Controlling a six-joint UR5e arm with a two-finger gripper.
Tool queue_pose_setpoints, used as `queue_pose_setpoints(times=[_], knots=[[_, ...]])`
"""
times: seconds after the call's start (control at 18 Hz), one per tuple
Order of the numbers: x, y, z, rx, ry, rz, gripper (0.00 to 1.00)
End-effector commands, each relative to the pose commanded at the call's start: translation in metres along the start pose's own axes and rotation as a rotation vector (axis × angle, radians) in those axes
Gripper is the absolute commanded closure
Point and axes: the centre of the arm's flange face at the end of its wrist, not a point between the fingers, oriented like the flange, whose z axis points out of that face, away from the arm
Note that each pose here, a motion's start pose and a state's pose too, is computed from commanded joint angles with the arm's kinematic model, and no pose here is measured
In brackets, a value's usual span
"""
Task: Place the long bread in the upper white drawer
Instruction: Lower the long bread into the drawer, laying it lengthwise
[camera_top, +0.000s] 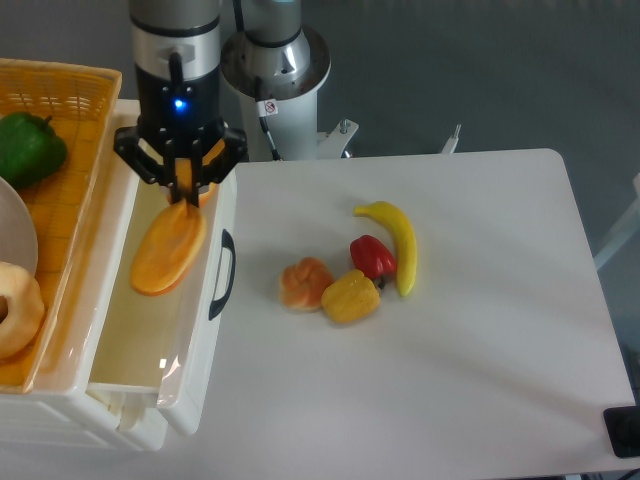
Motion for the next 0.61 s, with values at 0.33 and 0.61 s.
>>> queue_pose_setpoints(times=[0.33,0.61], knots=[[0.0004,0.0025,0.0071,-0.012,0.009,0.005,0.75],[-0.0005,0.0026,0.0100,-0.015,0.006,0.011,0.62]])
